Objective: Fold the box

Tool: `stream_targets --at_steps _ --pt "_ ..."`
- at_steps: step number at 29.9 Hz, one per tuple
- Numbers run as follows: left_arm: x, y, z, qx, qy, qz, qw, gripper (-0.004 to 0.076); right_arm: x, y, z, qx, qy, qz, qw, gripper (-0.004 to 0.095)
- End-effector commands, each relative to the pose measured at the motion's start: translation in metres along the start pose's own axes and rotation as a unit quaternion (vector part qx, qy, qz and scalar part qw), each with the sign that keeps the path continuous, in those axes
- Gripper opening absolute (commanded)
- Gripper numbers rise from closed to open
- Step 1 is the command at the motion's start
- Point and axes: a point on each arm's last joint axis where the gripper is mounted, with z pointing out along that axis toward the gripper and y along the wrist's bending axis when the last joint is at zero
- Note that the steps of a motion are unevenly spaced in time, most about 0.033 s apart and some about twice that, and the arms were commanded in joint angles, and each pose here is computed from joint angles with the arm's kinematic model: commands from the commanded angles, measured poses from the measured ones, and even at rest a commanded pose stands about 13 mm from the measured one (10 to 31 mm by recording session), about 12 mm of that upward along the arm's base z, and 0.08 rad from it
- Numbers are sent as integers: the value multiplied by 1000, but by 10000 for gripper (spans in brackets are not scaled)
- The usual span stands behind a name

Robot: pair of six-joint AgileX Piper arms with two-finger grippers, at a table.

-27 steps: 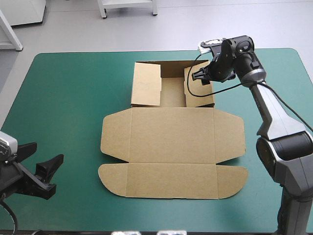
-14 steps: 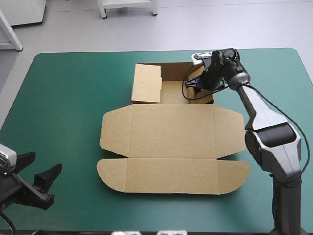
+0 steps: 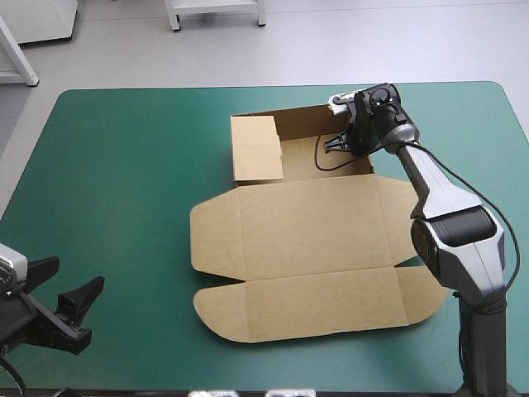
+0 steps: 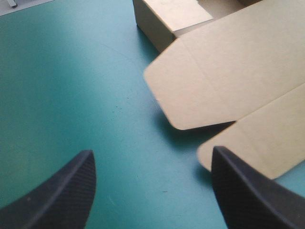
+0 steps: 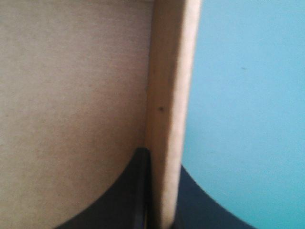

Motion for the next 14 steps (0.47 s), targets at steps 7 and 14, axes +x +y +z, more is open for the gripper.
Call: stream_targets --at_steps 7,14 --pt "-1 -1 -3 5 10 -4 1000 494 1 -76 -65 171 -23 -27 985 -17" --pt "-1 -1 -3 5 10 -4 1000 494 32 -135 -67 250 37 -27 967 -17"
